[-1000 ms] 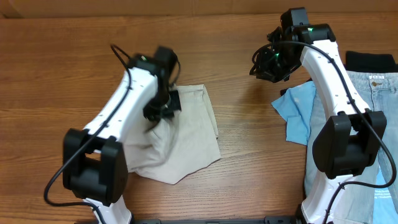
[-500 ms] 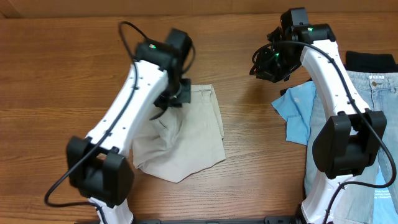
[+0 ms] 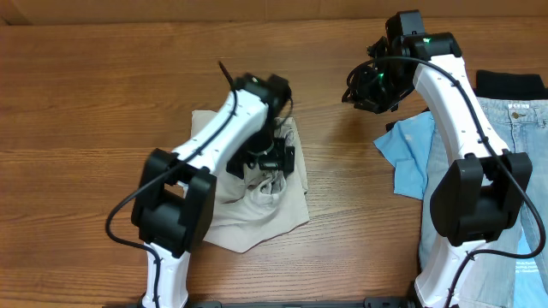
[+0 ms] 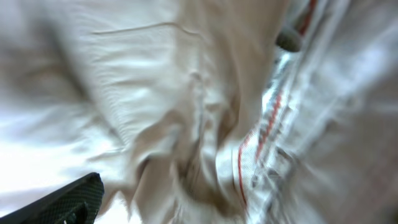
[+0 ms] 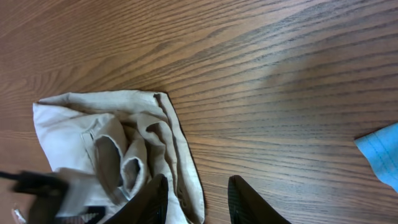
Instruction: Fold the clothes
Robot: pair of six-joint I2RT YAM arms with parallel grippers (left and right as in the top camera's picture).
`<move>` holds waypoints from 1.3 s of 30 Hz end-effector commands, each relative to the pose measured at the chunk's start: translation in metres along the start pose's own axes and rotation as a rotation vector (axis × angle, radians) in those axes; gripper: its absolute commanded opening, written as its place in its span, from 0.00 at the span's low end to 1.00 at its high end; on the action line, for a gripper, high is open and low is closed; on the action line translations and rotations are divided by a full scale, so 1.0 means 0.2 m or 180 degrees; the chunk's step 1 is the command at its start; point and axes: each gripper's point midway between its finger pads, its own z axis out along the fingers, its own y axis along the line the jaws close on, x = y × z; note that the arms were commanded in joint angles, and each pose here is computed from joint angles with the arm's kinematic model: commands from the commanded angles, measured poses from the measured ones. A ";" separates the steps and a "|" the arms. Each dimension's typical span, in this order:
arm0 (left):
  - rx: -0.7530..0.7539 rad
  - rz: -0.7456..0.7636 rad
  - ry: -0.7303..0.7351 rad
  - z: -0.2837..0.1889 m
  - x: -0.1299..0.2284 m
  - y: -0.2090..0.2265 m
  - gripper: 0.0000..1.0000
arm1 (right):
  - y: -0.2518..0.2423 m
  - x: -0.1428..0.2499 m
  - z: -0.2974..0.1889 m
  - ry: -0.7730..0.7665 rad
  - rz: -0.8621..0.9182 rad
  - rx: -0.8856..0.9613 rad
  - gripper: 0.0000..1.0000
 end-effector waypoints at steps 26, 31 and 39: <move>-0.0176 -0.0554 -0.0185 -0.11 -0.21 0.65 0.12 | 0.22 1.01 0.64 0.1883 -0.0373 -0.0230 0.04; -0.0076 -0.0546 -0.0157 0.12 -0.21 0.64 0.17 | 0.05 1.00 0.66 0.1843 0.0035 0.0082 0.04; 0.0222 -0.0213 -0.0890 0.14 -0.49 0.56 0.11 | 0.09 0.89 0.61 0.1631 -0.0158 -0.0068 0.04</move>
